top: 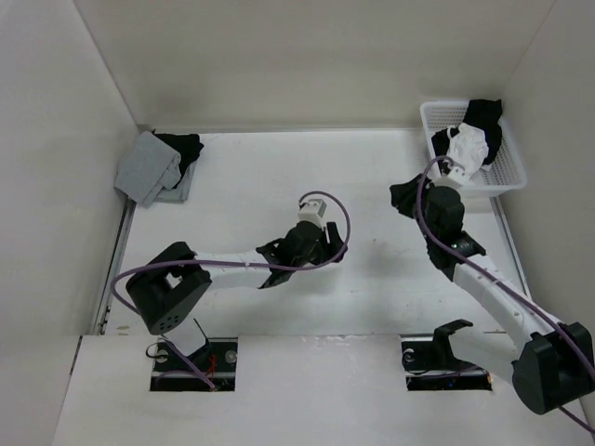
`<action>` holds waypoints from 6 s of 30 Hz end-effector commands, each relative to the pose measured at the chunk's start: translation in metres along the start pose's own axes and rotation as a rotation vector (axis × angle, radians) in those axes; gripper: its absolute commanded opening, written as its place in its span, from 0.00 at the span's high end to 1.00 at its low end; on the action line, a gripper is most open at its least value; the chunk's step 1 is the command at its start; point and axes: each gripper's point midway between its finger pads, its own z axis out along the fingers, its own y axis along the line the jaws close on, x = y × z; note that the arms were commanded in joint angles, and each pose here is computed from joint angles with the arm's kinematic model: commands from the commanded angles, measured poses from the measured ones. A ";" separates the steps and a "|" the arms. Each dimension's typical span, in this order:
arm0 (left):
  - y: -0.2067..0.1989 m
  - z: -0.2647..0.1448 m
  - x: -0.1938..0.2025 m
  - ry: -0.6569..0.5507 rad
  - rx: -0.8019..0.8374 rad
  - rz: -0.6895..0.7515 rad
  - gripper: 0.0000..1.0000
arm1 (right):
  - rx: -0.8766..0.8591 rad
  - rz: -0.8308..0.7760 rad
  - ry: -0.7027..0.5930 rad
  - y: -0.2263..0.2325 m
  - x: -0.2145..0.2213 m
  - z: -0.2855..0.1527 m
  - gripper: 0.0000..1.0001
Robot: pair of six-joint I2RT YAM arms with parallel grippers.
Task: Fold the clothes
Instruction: Grab the tank top from the pile, then move the tank top to the center of the board, then flatten the tank top out
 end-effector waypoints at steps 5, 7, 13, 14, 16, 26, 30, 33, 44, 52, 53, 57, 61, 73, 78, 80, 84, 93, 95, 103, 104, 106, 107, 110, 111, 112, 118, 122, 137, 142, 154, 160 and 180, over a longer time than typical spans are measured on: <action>-0.034 0.001 0.057 0.120 0.147 0.074 0.47 | 0.248 -0.014 -0.170 -0.051 -0.101 0.018 0.88; -0.037 -0.003 0.061 0.115 0.164 0.084 0.48 | 0.325 0.004 -0.181 -0.075 -0.118 0.027 0.97; -0.046 -0.013 0.053 0.046 0.232 0.105 0.52 | 0.515 0.045 -0.241 -0.145 -0.168 0.064 1.00; -0.046 -0.014 0.053 0.044 0.234 0.105 0.53 | 0.556 0.042 -0.242 -0.163 -0.175 0.073 1.00; -0.045 -0.015 0.050 0.033 0.235 0.101 0.53 | 0.606 0.039 -0.234 -0.190 -0.183 0.088 0.92; -0.029 -0.014 0.035 -0.004 0.210 0.059 0.52 | 0.652 0.029 -0.104 -0.292 -0.184 0.163 0.55; -0.029 -0.010 0.040 0.011 0.212 0.050 0.52 | 0.597 0.038 -0.044 -0.300 -0.171 0.191 0.55; -0.033 -0.008 0.047 0.037 0.228 0.039 0.52 | 0.559 0.054 -0.043 -0.300 -0.168 0.206 0.56; -0.036 -0.005 0.049 0.050 0.245 0.027 0.52 | 0.436 0.056 -0.180 -0.261 -0.213 0.205 1.00; -0.029 -0.011 0.030 -0.004 0.236 0.014 0.53 | 0.132 0.070 -0.493 -0.084 -0.293 0.076 1.00; -0.022 -0.013 0.023 -0.022 0.226 0.002 0.53 | 0.084 0.066 -0.514 -0.058 -0.293 0.056 1.00; -0.003 -0.026 -0.007 -0.097 0.200 -0.041 0.53 | -0.083 0.046 -0.540 0.026 -0.275 -0.014 1.00; 0.017 -0.059 -0.060 -0.246 0.179 -0.122 0.53 | -0.288 0.084 -0.466 0.106 -0.234 -0.092 1.00; 0.134 -0.115 -0.087 -0.342 -0.100 -0.276 0.52 | -0.282 0.187 0.171 0.125 0.049 -0.020 0.83; 0.154 -0.109 -0.064 -0.268 -0.165 -0.277 0.52 | -0.221 0.117 0.163 0.102 0.048 0.012 0.56; 0.152 -0.105 -0.052 -0.235 -0.170 -0.249 0.52 | -0.193 0.077 0.142 0.085 0.049 0.003 0.57; 0.140 -0.097 -0.032 -0.171 -0.166 -0.162 0.55 | -0.118 0.041 0.239 0.049 0.089 -0.023 0.85; 0.102 -0.084 0.061 0.110 -0.162 0.064 0.63 | -0.054 0.022 0.464 0.012 0.182 -0.082 0.64; 0.108 -0.088 0.072 0.123 -0.196 0.058 0.63 | -0.086 0.002 0.514 0.022 0.193 -0.089 0.61; 0.099 -0.083 0.107 0.211 -0.199 0.051 0.60 | -0.077 -0.066 0.624 0.029 0.249 -0.085 0.58; 0.098 -0.083 0.106 0.206 -0.200 0.057 0.66 | -0.075 -0.059 0.616 0.030 0.249 -0.081 0.65; 0.095 -0.080 0.097 0.181 -0.193 0.047 0.83 | -0.064 -0.048 0.580 0.029 0.244 -0.070 0.82; 0.088 -0.079 0.082 0.144 -0.177 0.029 0.93 | -0.080 -0.038 0.536 0.038 0.234 -0.064 0.97; 0.064 -0.087 0.042 0.048 -0.111 -0.007 0.97 | -0.145 -0.026 0.444 0.061 0.198 -0.067 1.00; 0.050 -0.094 0.018 -0.007 -0.078 -0.020 0.98 | -0.182 -0.021 0.414 0.074 0.182 -0.075 1.00; 0.039 -0.102 -0.002 -0.054 -0.053 -0.027 0.99 | -0.206 -0.015 0.395 0.082 0.169 -0.083 1.00; -0.028 -0.192 -0.142 -0.398 0.078 -0.008 1.00 | -0.379 -0.022 0.199 0.142 0.044 -0.155 1.00; -0.063 -0.234 -0.188 -0.499 0.151 0.018 0.99 | -0.403 -0.058 0.119 0.159 0.007 -0.179 1.00; -0.149 -0.225 -0.214 -0.462 0.311 0.127 0.95 | -0.482 -0.092 0.369 0.139 0.148 -0.162 0.47; -0.148 -0.145 -0.161 -0.292 0.319 0.003 0.85 | -0.380 -0.035 0.319 0.100 0.133 -0.157 0.72; -0.123 -0.009 -0.088 -0.092 0.274 -0.136 0.48 | -0.159 0.018 0.302 0.032 0.129 -0.135 0.78; 0.006 -0.052 -0.076 -0.205 -0.003 -0.155 0.56 | -0.206 -0.078 0.359 0.069 0.152 -0.107 0.96; 0.142 -0.127 0.011 -0.121 -0.193 -0.290 0.68 | -0.245 -0.428 0.590 0.128 0.240 -0.045 0.58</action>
